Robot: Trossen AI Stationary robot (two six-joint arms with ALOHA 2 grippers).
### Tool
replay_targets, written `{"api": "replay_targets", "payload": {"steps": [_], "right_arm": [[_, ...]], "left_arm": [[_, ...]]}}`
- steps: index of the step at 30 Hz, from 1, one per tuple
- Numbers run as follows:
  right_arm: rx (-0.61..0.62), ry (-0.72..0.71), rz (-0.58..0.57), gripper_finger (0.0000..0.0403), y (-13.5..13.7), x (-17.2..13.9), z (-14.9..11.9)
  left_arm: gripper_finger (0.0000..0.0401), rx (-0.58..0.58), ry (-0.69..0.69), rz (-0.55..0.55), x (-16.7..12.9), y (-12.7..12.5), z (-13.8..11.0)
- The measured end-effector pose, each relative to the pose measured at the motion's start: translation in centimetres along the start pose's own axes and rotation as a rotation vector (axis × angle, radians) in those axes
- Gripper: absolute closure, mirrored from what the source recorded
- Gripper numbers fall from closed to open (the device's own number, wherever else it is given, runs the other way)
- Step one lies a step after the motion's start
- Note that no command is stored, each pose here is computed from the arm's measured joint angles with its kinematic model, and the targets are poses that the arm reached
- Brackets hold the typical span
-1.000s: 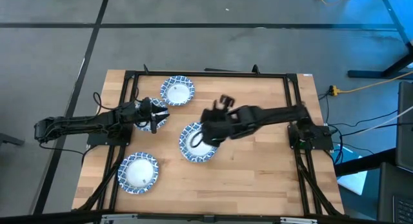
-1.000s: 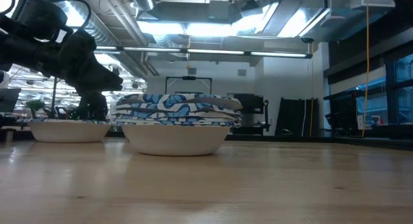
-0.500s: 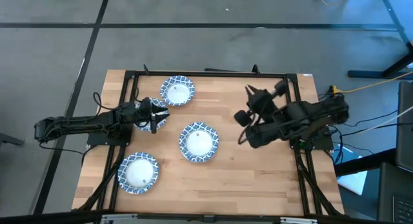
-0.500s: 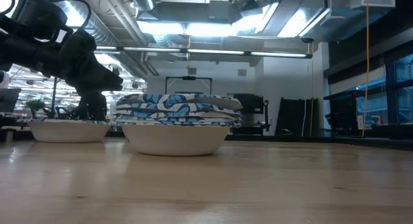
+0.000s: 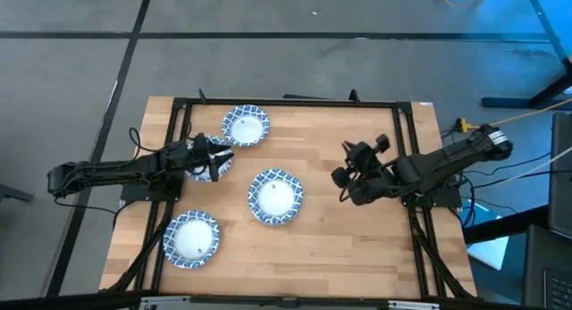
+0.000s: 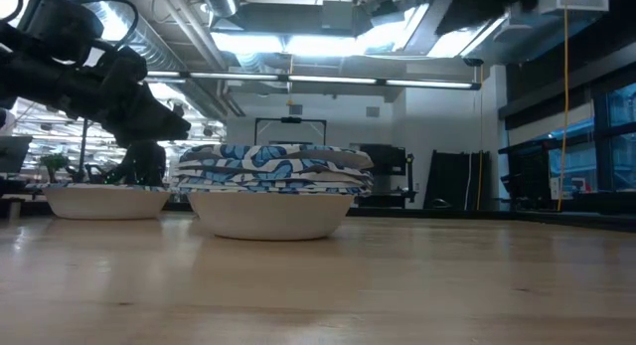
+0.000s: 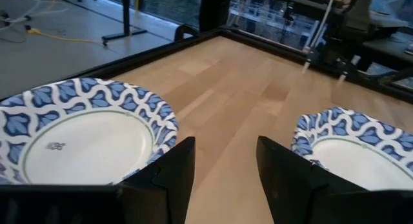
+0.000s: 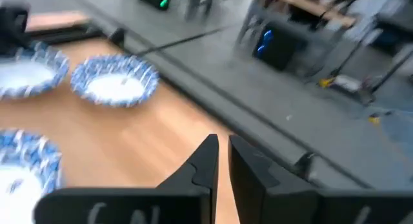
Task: Nest bowls inside each other
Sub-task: Stack the blue patterned bowl on the stacked blue patterned bowls
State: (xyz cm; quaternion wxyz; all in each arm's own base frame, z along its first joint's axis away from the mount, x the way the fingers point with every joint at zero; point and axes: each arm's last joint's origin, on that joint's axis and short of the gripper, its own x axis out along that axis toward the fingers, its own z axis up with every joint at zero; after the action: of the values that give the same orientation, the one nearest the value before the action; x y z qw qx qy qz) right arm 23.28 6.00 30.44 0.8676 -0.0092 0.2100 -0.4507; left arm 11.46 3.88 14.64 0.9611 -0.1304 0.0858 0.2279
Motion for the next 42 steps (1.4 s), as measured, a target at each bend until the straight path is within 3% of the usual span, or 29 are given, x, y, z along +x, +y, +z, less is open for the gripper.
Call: {"api": "replay_targets", "payload": {"steps": [5, 10, 17, 29, 33, 37, 42], "right_arm": [[0.032, 0.007, 0.186, 0.0365, 0.2, 2.4, -2.6], [0.070, -0.104, 0.343, 0.0365, -1.2, 5.2, -3.9], [0.125, -0.150, 0.447, 0.0365, -5.4, 8.6, -6.4], [0.102, -0.123, 0.575, 0.0365, -10.6, 12.4, -8.7], [0.132, -0.138, 0.586, 0.0365, -12.0, 13.1, -9.2], [0.197, -0.194, 0.675, 0.0365, -12.6, 13.1, -8.6], [0.203, -0.246, 0.640, 0.0365, -12.7, 13.1, -8.2]], "left_arm": [[0.0241, -0.022, -0.011, 0.036, 0.0, 0.1, 0.0], [0.0241, -0.033, -0.016, 0.053, 0.0, 0.2, 0.1], [0.0241, -0.036, -0.019, 0.061, 0.0, 0.2, 0.1], [0.0241, -0.052, -0.039, 0.127, 0.0, 0.4, 0.1], [0.0242, -0.007, -0.040, 0.119, 0.0, 0.3, 0.2], [0.0245, 0.072, -0.066, 0.113, -0.1, 0.0, 1.5], [0.0246, 0.213, 0.006, 0.130, 0.3, -0.5, 3.5]]}}
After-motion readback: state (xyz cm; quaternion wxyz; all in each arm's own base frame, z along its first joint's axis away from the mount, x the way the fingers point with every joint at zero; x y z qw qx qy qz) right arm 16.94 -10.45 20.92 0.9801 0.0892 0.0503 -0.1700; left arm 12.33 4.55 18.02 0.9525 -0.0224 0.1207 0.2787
